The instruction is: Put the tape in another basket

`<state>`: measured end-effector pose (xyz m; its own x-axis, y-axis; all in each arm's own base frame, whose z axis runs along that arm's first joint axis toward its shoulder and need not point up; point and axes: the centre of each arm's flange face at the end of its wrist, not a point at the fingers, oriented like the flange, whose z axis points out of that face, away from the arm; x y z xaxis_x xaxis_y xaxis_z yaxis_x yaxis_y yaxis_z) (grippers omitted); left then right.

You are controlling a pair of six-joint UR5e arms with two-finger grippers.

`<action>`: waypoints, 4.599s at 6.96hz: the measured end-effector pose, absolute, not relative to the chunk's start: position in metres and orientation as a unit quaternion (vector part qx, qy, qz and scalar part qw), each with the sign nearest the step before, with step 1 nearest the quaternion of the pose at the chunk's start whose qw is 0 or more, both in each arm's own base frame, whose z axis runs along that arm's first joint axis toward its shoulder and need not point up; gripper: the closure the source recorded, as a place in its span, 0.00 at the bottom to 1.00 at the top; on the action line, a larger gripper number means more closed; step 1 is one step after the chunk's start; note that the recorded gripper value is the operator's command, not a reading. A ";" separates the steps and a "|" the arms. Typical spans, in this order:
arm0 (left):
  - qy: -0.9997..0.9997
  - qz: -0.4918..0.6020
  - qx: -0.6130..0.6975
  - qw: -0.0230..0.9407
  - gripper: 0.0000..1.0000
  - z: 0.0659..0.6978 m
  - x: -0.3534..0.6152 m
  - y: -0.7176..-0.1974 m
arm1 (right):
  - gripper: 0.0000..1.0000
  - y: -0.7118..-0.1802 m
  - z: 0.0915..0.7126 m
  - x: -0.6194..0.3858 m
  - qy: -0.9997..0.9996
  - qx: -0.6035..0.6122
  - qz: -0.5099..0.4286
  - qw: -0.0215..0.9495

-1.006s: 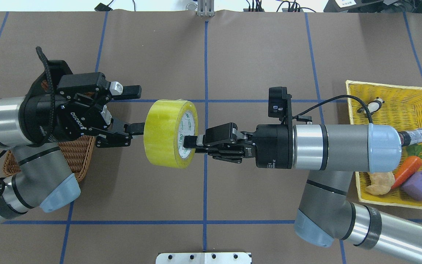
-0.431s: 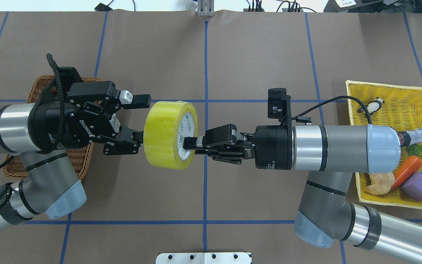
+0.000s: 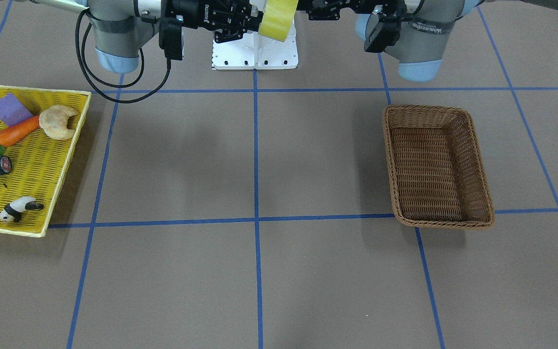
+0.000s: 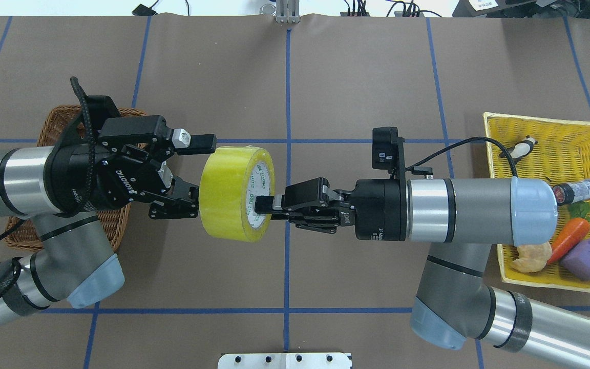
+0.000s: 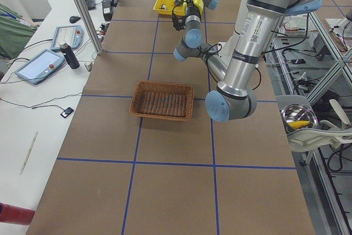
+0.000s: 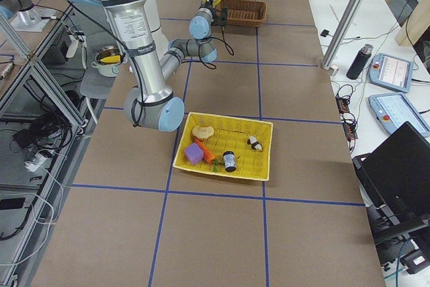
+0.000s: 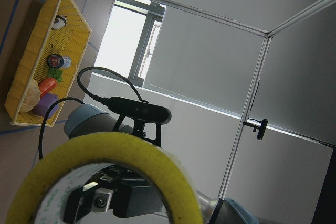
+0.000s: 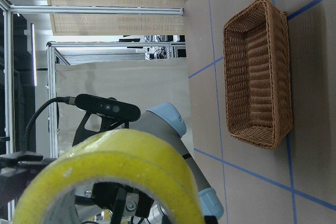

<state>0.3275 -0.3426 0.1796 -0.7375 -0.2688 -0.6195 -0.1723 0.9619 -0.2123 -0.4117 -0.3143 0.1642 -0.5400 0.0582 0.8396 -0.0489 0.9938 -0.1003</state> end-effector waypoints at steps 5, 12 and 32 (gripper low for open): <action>0.929 -0.069 -0.120 0.342 0.56 0.177 0.331 -0.342 | 0.42 -0.312 0.164 -0.412 -0.878 -0.005 0.054 0.476; 0.927 -0.067 -0.129 0.345 1.00 0.179 0.339 -0.337 | 0.00 -0.310 0.161 -0.409 -0.880 -0.021 0.062 0.470; 0.410 -0.033 0.019 0.911 1.00 0.287 0.247 -0.503 | 0.00 -0.622 0.386 -0.073 -0.339 0.077 -0.068 0.935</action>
